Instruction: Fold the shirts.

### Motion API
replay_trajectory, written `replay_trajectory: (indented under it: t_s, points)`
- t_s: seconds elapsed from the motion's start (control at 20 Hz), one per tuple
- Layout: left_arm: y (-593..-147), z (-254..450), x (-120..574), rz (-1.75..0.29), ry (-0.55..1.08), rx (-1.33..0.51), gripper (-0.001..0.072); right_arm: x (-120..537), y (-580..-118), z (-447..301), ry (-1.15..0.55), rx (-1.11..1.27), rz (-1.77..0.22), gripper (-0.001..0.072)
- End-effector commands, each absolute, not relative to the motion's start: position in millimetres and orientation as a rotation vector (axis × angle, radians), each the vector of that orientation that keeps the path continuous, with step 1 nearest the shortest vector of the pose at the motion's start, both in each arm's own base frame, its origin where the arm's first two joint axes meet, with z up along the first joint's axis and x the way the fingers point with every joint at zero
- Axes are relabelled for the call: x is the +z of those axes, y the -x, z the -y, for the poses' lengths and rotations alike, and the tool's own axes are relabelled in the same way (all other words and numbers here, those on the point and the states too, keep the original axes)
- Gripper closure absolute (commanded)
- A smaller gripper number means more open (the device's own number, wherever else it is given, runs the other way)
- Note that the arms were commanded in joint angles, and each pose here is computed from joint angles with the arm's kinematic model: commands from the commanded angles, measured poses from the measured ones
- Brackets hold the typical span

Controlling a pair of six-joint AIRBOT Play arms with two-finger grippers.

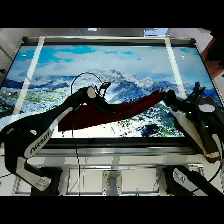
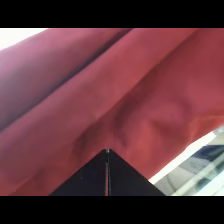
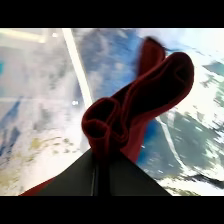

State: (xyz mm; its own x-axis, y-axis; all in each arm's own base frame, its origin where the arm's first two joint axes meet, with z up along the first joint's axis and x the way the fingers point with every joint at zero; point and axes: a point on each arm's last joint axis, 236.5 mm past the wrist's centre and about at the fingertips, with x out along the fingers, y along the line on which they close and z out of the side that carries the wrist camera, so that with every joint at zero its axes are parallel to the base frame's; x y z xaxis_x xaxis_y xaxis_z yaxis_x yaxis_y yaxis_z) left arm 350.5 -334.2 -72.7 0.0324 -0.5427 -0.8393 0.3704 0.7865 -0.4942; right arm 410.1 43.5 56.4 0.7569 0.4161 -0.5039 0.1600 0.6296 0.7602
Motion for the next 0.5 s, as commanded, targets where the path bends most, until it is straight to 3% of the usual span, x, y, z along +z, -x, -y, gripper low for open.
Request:
replay_trajectory:
  t_s: [0.0, 0.2, 0.45]
  points:
    - [-348, 354, -59, -1.346, 0.231, -0.767, 0.0687, 125, -407, -67, -0.793, 0.334, -0.678, 0.0684]
    - [-369, 356, 3, -1.242, 0.161, -0.858, 0.0688, 177, -408, -82, -0.728, 0.437, -0.628, 0.0686]
    - [-429, 290, 137, -0.963, 0.117, -0.767, 0.0688, 220, -409, -162, -0.614, 0.593, -0.57, 0.0686]
